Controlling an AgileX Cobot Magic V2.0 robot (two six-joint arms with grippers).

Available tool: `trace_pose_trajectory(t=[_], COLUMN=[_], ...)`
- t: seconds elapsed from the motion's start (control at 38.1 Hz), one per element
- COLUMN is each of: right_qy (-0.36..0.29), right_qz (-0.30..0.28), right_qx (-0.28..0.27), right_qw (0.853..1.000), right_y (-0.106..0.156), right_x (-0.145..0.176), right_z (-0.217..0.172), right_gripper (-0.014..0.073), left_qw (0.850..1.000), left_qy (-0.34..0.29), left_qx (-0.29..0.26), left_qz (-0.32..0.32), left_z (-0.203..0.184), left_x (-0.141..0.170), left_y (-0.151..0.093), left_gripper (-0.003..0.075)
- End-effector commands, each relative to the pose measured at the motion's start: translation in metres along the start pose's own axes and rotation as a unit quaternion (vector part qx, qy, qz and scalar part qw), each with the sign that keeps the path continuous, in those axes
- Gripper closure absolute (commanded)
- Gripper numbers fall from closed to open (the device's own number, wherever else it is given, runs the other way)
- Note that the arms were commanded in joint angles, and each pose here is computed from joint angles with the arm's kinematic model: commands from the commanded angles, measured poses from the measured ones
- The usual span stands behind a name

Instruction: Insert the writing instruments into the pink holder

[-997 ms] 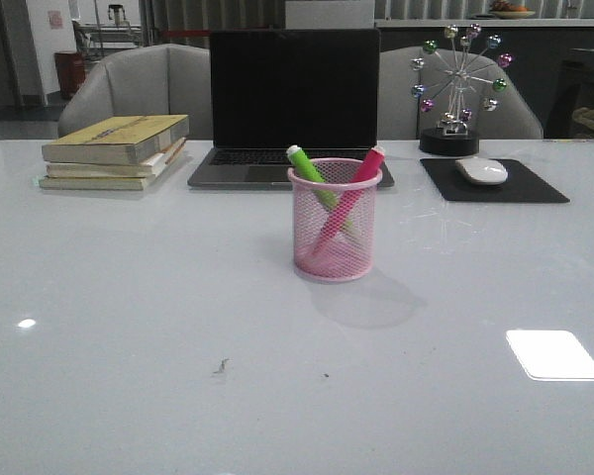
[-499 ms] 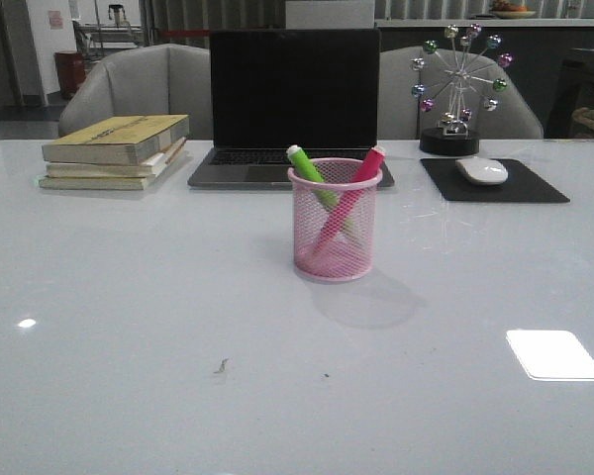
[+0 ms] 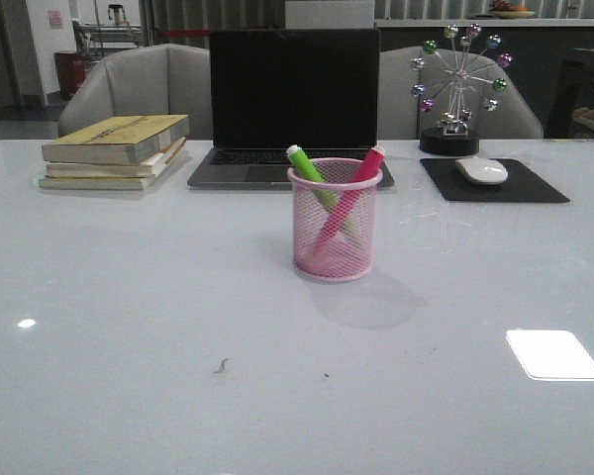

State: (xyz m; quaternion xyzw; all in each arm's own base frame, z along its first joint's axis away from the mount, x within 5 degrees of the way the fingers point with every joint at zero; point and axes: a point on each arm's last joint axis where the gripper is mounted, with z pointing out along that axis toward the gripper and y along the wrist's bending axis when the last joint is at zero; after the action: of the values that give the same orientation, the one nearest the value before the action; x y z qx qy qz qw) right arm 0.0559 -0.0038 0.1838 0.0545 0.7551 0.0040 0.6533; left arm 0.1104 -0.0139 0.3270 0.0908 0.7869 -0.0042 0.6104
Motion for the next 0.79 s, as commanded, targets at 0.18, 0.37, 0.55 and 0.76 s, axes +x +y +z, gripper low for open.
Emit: trace_pose_trajectory(t=[0.18, 0.37, 0.55, 0.76], right_qy=[-0.059, -0.059, -0.059, -0.059], right_qz=[-0.001, -0.001, -0.001, -0.001], right_qx=[-0.006, -0.006, -0.006, -0.006], right_qw=[0.998, 0.998, 0.998, 0.998], right_y=[0.0011, 0.0011, 0.0011, 0.0011], right_x=[-0.0115, -0.0115, -0.0115, -0.0115], right_z=[-0.0025, -0.0025, -0.0025, -0.0025], right_gripper=[0.0538, 0.0538, 0.0538, 0.0538], left_qw=[0.998, 0.998, 0.998, 0.998], left_qy=[-0.055, -0.055, -0.056, -0.058], left_qx=[-0.005, -0.005, -0.005, -0.005], left_qz=[-0.002, -0.002, -0.002, -0.002], left_z=[-0.0033, -0.0033, -0.0034, -0.0034], left_x=[-0.0168, -0.0168, -0.0169, -0.0173], left_y=[0.0017, 0.0017, 0.0017, 0.0017], left_gripper=[0.0431, 0.0431, 0.0431, 0.0504])
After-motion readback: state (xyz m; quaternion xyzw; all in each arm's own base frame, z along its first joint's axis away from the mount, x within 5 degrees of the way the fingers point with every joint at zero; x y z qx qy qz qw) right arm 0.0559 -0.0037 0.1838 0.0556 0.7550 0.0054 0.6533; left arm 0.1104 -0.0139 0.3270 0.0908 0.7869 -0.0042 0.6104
